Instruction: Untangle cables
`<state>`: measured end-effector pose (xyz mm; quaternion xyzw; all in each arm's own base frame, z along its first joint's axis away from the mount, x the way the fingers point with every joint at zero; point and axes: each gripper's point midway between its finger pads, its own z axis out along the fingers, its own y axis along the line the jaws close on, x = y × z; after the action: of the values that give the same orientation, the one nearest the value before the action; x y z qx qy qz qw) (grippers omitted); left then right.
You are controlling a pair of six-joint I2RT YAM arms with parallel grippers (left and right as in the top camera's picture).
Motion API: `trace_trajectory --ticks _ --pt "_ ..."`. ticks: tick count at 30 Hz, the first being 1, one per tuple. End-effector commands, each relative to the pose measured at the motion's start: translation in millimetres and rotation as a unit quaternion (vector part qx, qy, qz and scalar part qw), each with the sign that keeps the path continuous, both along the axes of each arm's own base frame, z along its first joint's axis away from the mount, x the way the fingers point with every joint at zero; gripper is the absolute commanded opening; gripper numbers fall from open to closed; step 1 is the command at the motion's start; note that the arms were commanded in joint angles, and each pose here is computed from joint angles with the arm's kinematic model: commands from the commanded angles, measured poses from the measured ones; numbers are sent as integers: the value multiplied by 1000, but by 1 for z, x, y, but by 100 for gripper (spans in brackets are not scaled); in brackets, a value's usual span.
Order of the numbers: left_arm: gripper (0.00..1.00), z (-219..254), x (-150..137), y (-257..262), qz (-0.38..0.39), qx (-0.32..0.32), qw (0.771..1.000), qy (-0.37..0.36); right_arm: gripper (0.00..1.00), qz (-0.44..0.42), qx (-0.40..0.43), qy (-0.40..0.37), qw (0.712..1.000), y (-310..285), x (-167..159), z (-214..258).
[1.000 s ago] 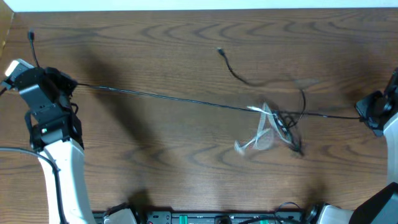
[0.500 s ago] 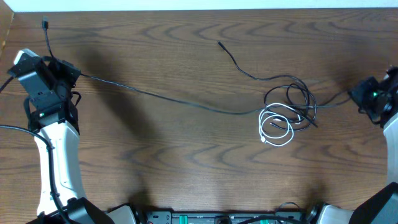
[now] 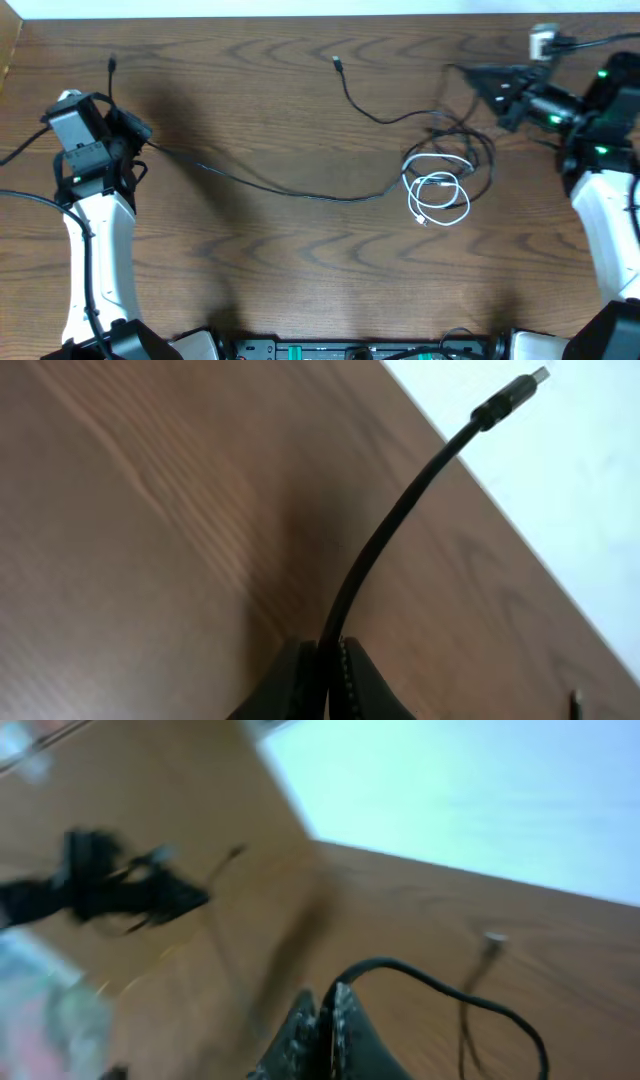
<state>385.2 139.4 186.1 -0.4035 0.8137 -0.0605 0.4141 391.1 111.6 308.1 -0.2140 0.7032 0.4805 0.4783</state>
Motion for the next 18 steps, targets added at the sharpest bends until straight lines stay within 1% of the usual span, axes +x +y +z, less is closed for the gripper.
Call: trace_trajectory --ticks 1,4,5,6,7,8,9,10,11,12,13,16,18 --pt "10 6 6 -5 -10 20 1000 3 4 36 1 0 999 35 -10 6" --pt "10 5 11 -23 -36 22 999 7 4 -14 -19 22 999 50 4 -7" --pt "10 5 13 -30 -49 27 998 8 6 -34 -27 32 999 52 9 -13" --pt "11 5 14 -37 -64 32 997 11 20 -51 -36 44 997 54 12 -19" --pt "17 4 16 -47 -77 34 996 13 51 -72 -48 58 995 54 16 -28" --pt "32 3 17 -54 -87 35 996 15 66 -86 -58 66 992 53 18 -34" --pt "43 3 18 -65 -106 41 993 17 80 -108 -78 80 988 49 20 -45" --pt "53 2 19 -73 -122 47 991 20 91 -129 -98 94 982 44 22 -57" --pt "57 2 20 -84 -141 54 988 22 99 -149 -118 107 976 38 24 -68" --pt "64 1 21 -94 -159 60 985 25 99 -175 -144 125 966 28 24 -81" --pt "67 0 21 -105 -175 62 982 28 99 -201 -168 143 954 17 24 -93" --pt "69 -4 19 -133 -211 63 975 35 99 -275 -228 193 914 -20 21 -123" --pt "69 -6 17 -152 -234 62 969 39 99 -300 -248 215 896 -37 17 -134"
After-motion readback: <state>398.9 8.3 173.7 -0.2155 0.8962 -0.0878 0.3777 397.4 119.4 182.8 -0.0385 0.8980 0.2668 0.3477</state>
